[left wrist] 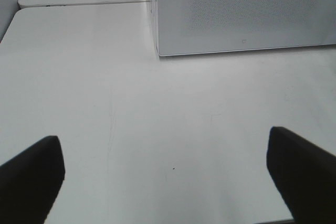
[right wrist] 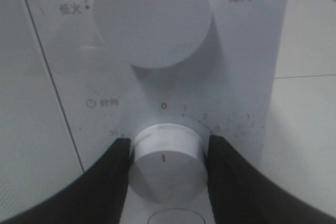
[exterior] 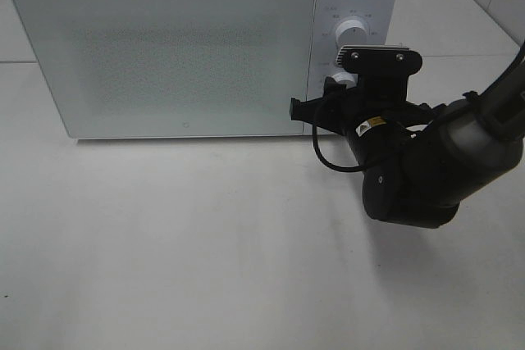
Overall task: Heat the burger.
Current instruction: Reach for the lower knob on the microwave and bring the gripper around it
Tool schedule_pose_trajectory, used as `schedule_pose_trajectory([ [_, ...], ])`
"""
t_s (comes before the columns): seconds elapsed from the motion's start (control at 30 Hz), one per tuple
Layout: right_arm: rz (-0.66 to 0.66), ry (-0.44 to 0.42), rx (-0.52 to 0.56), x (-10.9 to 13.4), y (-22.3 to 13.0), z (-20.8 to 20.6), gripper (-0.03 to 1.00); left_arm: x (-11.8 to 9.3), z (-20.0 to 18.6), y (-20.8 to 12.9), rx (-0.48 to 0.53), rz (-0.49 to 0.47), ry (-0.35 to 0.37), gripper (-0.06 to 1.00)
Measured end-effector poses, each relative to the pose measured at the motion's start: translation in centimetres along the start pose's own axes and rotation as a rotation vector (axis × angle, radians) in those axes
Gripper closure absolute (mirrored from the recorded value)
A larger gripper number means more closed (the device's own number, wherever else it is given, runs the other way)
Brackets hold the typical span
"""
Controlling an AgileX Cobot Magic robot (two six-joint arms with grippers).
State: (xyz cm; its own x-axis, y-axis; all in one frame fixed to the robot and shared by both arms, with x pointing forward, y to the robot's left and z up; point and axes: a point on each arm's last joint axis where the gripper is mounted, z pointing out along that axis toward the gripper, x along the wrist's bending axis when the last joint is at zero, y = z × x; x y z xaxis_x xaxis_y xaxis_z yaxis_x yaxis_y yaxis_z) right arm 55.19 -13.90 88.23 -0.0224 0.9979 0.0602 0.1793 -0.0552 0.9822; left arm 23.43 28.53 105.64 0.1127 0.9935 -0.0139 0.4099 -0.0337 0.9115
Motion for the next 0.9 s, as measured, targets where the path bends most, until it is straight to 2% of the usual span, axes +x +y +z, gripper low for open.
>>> schedule_pose_trajectory([
  [0.13,0.040,-0.001,0.000,-0.01,0.00,0.00,0.53,0.00,0.00,0.00,0.000,0.000,0.000,-0.05],
  [0.2,0.124,-0.001,0.000,-0.01,0.00,0.00,0.53,0.00,0.00,0.00,0.000,0.000,0.000,-0.05],
  [0.3,0.142,-0.001,0.000,-0.01,0.00,0.00,0.53,0.00,0.00,0.00,0.000,0.000,0.000,-0.05],
  [0.4,0.264,-0.002,0.000,-0.02,0.00,0.00,0.53,0.00,0.00,0.00,0.000,0.000,0.000,-0.05],
  [0.5,0.294,-0.002,0.000,-0.02,0.00,0.00,0.53,0.00,0.00,0.00,0.000,0.000,0.000,-0.05],
  [0.57,0.386,-0.003,0.000,-0.02,0.00,0.00,0.53,0.00,0.00,0.00,0.000,0.000,0.000,-0.05],
  [0.6,0.386,-0.003,0.000,-0.02,0.00,0.00,0.53,0.00,0.00,0.00,0.000,0.000,0.000,-0.05],
  [0.67,0.505,-0.003,0.001,-0.02,-0.01,0.00,0.53,0.00,0.00,0.00,0.000,0.000,0.000,-0.05],
  [0.77,0.542,-0.004,0.002,-0.03,-0.02,0.00,0.53,0.00,0.00,0.00,0.000,0.000,0.000,-0.05],
  [0.83,0.668,-0.005,0.002,-0.04,-0.03,0.00,0.53,0.00,0.00,0.00,0.000,0.000,0.000,-0.05],
  [0.9,0.698,-0.005,0.003,-0.04,-0.04,0.00,0.53,0.00,0.00,0.00,0.000,0.000,0.000,-0.05],
])
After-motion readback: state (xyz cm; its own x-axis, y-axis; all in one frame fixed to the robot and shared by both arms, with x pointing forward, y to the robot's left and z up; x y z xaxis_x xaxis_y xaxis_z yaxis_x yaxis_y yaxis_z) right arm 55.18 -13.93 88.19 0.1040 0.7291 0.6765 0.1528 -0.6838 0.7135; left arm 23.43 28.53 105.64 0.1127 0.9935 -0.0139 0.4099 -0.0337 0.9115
